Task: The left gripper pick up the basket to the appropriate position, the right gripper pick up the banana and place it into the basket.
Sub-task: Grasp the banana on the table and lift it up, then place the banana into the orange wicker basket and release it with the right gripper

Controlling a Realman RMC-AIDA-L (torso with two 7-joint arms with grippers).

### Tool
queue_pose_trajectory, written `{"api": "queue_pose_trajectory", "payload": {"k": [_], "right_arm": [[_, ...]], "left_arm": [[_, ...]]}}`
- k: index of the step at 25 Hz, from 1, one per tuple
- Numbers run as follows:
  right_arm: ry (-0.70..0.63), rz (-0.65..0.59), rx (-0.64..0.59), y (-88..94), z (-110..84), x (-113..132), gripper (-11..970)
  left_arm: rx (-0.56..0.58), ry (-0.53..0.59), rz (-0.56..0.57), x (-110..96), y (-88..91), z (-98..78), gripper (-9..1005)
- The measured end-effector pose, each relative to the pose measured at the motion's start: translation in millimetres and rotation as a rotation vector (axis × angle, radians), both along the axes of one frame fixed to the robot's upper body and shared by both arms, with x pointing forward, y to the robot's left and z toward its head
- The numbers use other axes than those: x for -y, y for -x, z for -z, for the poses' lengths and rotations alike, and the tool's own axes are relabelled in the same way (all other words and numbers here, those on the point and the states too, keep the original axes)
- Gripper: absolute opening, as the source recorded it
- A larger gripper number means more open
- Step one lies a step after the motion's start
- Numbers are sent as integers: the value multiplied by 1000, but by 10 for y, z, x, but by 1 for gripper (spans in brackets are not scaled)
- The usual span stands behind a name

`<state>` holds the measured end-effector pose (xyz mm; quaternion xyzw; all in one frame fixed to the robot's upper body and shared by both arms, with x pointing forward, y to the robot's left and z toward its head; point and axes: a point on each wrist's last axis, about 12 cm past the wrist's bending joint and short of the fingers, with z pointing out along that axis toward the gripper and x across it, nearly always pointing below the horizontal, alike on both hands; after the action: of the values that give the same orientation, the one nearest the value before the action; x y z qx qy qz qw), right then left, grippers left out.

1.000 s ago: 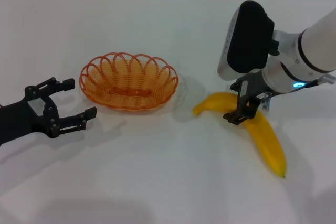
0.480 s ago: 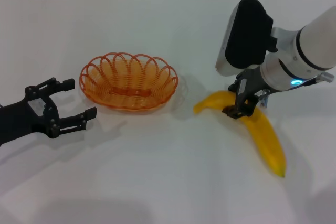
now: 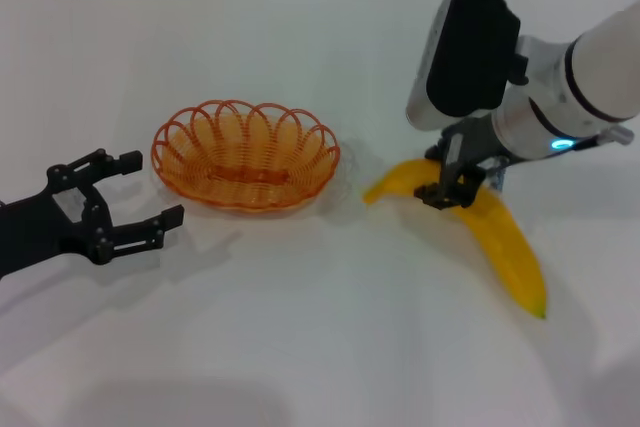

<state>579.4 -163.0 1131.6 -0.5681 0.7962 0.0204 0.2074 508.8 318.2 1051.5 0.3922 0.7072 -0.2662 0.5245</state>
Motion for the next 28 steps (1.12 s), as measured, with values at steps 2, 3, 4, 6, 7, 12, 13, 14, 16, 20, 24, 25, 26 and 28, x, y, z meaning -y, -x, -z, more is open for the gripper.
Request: {"api": "queue_pose_trajectory", "payload": {"k": [2, 3, 4, 6, 7, 12, 13, 14, 16, 20, 24, 25, 26, 28], "right_arm": [[-18, -8, 29, 17, -72, -19, 488], [-27, -12, 44, 27, -111, -28, 487], [-35, -17, 59, 35, -149, -39, 487], [-52, -31, 91, 48, -234, -71, 487], [-64, -42, 107, 55, -279, -98, 486], [-104, -121, 167, 79, -466, -273, 485], [-109, -140, 179, 75, -498, -317, 485], [-116, -159, 188, 66, -527, -366, 485], [-134, -200, 198, 55, -571, -459, 485], [-155, -266, 223, 28, -621, -638, 484], [-137, -313, 237, -25, -592, -812, 483], [-132, -321, 241, -44, -586, -856, 483], [-128, -326, 243, -61, -576, -890, 483], [-116, -341, 247, -92, -551, -969, 483]], "left_arm": [[-1, 0, -1, -2, 3, 2, 907], [-1, 0, -1, -2, 3, 2, 907], [-1, 0, -1, -2, 4, 2, 907], [-1, 0, -1, -2, 5, 4, 907], [-1, 0, -1, -1, 7, 5, 907], [5, -3, 1, 1, 11, 8, 907], [6, -2, 2, 7, 8, 7, 907], [7, -1, 2, 9, 6, 6, 907], [9, 5, 2, 17, 2, 3, 907], [26, 16, 2, 41, 5, 13, 907], [45, 21, 1, 59, 5, 19, 907], [47, 22, 2, 62, 1, 17, 907], [46, 23, 4, 69, -4, 15, 907], [41, 27, 7, 86, -10, 22, 908]]}}
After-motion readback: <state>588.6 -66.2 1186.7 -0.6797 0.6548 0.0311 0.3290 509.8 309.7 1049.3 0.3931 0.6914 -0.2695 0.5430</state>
